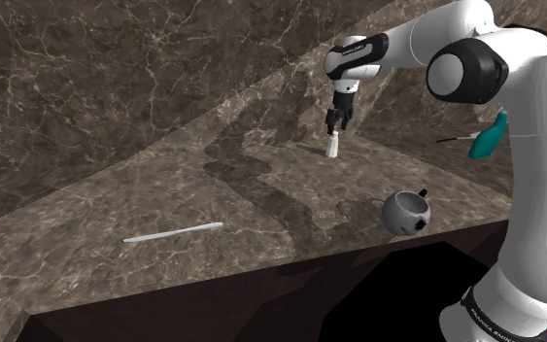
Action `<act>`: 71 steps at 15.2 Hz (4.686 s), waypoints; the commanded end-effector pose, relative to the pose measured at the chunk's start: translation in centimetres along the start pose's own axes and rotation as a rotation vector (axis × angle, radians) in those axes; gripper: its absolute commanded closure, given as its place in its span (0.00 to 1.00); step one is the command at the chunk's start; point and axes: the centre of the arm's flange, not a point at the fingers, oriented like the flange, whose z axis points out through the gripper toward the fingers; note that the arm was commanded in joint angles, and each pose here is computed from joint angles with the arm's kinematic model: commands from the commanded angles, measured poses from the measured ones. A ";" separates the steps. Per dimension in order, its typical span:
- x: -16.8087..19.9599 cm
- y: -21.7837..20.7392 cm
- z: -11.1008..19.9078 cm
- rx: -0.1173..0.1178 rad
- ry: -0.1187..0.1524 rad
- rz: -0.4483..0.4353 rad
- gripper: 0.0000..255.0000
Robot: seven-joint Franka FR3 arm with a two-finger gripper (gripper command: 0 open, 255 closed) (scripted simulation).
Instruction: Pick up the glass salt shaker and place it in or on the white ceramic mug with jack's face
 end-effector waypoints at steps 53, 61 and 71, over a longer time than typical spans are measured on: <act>-0.4 -1.7 -15.3 0.000 0.000 0.000 1.00; -10.1 -5.8 -15.6 0.000 0.000 0.000 1.00; -22.3 -11.0 -16.1 0.000 0.000 0.000 1.00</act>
